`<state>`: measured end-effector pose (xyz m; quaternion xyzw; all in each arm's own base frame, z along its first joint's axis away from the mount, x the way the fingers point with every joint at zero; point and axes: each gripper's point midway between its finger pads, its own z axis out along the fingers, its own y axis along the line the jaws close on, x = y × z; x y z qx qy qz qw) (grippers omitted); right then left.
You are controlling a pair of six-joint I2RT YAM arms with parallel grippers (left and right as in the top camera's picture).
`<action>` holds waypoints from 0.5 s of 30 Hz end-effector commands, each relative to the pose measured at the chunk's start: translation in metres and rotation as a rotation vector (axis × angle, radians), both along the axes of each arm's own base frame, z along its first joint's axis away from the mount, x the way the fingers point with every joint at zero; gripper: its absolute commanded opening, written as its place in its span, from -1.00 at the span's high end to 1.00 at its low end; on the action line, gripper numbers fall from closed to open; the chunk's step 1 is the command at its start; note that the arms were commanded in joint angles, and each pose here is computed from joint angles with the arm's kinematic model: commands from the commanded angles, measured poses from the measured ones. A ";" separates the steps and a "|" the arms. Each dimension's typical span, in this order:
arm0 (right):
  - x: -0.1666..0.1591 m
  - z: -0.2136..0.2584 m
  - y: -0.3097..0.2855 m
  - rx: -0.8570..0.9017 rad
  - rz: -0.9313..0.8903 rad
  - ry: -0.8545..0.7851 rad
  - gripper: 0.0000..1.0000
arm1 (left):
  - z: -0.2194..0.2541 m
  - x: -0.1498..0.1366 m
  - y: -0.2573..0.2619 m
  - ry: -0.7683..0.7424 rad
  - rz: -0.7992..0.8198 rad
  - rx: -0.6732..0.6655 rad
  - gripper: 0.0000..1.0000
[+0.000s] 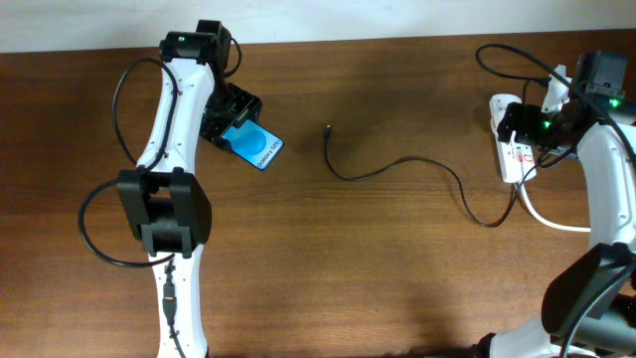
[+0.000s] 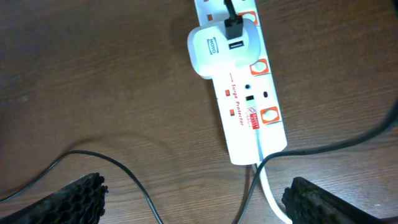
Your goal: Plug charger to phone and switch on socket
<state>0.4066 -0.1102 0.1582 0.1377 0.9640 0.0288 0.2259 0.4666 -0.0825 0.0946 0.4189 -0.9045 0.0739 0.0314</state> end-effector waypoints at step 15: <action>0.030 0.016 0.135 0.246 0.144 -0.066 -0.79 | 0.008 0.004 0.001 -0.032 -0.020 0.019 1.00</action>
